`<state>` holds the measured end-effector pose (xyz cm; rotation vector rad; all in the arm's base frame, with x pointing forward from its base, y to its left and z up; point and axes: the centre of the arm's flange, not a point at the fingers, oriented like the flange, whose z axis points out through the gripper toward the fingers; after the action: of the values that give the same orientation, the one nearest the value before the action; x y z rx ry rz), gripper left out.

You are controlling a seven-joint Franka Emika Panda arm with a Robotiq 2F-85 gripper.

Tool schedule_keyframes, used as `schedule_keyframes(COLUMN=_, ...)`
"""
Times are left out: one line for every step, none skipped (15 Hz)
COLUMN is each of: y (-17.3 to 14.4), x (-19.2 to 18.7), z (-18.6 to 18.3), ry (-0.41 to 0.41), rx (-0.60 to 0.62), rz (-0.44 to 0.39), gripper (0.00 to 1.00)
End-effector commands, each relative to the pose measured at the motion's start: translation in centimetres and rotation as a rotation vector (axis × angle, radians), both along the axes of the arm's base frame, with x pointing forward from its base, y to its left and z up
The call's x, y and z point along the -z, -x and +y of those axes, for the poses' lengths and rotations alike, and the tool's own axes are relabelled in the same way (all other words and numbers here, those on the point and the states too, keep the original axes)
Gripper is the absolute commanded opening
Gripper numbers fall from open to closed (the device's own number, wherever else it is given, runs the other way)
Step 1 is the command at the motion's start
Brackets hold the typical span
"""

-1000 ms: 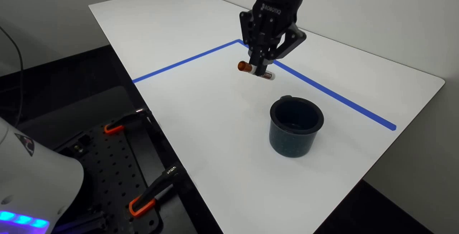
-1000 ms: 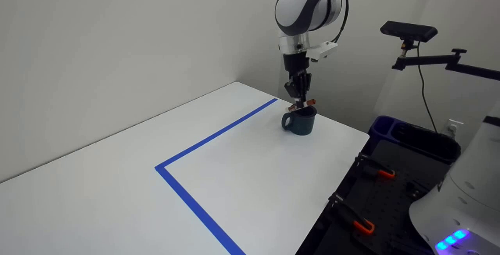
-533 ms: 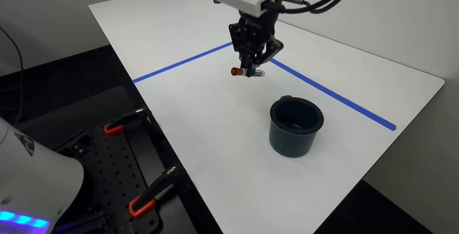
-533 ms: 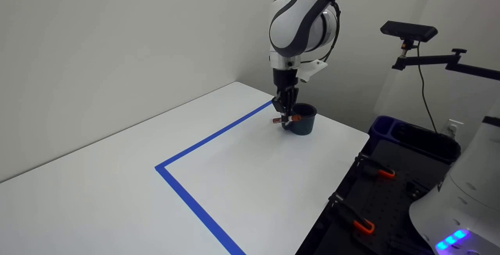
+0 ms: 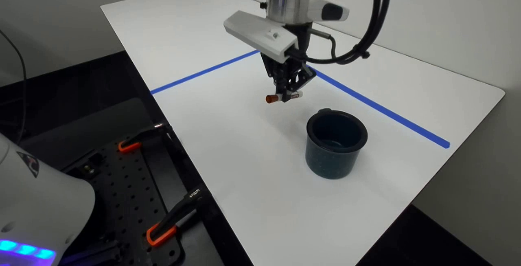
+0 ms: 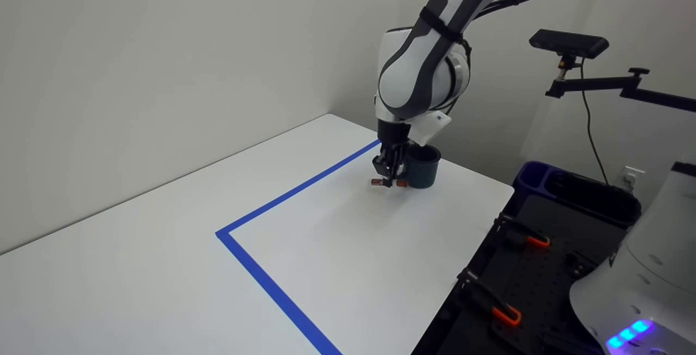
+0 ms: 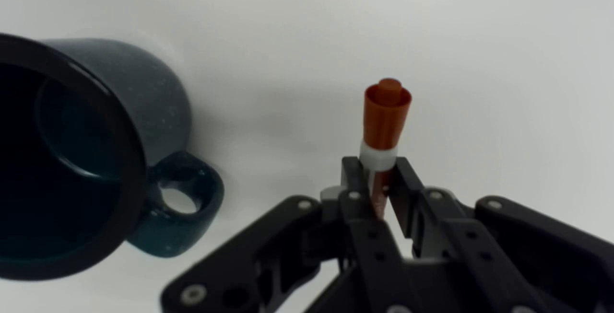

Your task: Remove the marker from the cup and put it on the table inside the border

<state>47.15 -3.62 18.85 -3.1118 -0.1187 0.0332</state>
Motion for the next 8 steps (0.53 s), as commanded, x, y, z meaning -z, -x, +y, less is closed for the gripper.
schedule_keyframes(y=0.8, x=2.1, z=0.1, ry=0.017, rx=0.014, rz=-0.043, gripper=0.05)
schedule_keyframes(y=0.9, x=2.6, z=0.1, ry=0.015, rx=0.008, rz=-0.054, gripper=0.05)
schedule_keyframes(y=1.1, x=3.0, z=0.2, ry=0.014, rx=0.006, rz=-0.063, gripper=0.05)
schedule_keyframes(y=1.3, x=3.4, z=0.3, ry=0.013, rx=0.005, rz=-0.071, gripper=0.05)
schedule_keyframes(y=1.4, x=3.8, z=0.5, ry=0.015, rx=0.006, rz=-0.078, gripper=0.05)
schedule_keyframes(y=1.7, x=4.2, z=0.6, ry=0.015, rx=0.008, rz=-0.083, gripper=0.05)
schedule_keyframes(y=1.9, x=4.5, z=0.7, ry=0.013, rx=0.008, rz=-0.089, gripper=0.05)
schedule_keyframes(y=2.2, x=4.7, z=0.9, ry=0.012, rx=0.008, rz=-0.094, gripper=0.05)
